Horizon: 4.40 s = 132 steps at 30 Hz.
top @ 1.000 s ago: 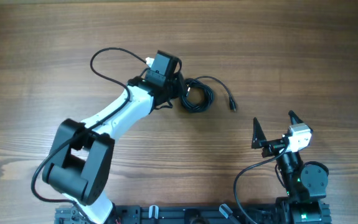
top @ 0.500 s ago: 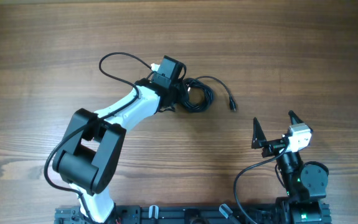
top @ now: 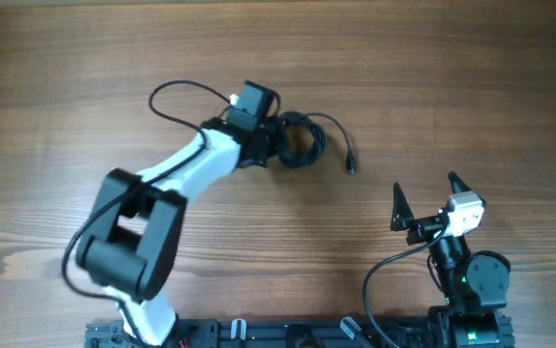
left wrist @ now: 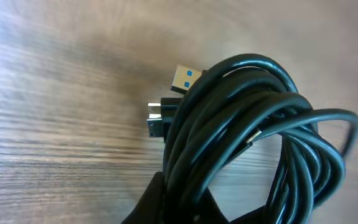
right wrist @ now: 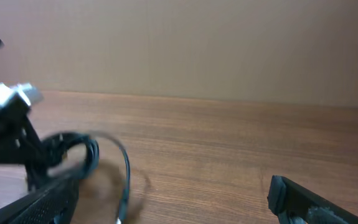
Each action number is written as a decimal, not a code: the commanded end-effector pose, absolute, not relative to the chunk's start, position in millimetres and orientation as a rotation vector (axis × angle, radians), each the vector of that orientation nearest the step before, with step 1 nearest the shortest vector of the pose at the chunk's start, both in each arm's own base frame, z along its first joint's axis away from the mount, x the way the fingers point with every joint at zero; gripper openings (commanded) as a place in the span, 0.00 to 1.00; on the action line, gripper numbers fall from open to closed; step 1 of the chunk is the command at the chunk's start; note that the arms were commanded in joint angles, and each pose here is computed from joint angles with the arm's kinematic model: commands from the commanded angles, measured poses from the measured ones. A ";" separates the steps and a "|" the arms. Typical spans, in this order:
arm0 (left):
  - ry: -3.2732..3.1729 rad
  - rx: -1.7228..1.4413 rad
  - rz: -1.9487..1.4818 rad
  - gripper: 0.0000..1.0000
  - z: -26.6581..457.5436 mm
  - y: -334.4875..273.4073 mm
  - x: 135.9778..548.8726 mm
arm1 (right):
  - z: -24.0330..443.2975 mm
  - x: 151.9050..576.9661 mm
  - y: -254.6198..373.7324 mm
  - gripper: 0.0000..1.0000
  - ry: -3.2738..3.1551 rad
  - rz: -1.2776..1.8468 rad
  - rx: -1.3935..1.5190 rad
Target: Untangle cables
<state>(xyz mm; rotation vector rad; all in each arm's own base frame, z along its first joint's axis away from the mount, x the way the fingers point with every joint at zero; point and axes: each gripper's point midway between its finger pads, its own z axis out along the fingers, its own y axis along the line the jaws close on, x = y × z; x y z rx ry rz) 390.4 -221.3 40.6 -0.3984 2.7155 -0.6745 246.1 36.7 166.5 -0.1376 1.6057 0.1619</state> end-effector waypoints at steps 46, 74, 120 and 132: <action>2.491 -2.047 -1.862 0.04 190.6 -254.6 356.0 | 203.8 366.3 249.4 0.55 2.194 0.985 -0.203; 2.371 -1.950 -1.787 0.04 180.1 -218.4 383.5 | 156.0 337.7 193.4 0.11 2.494 0.699 0.149; 2.487 -1.825 -1.927 0.04 193.5 -223.9 368.8 | 159.7 373.2 216.4 0.04 2.356 0.733 0.102; 2.356 -1.536 -1.698 0.04 175.2 -170.4 408.6 | 214.7 307.5 173.2 0.04 2.376 0.771 -0.063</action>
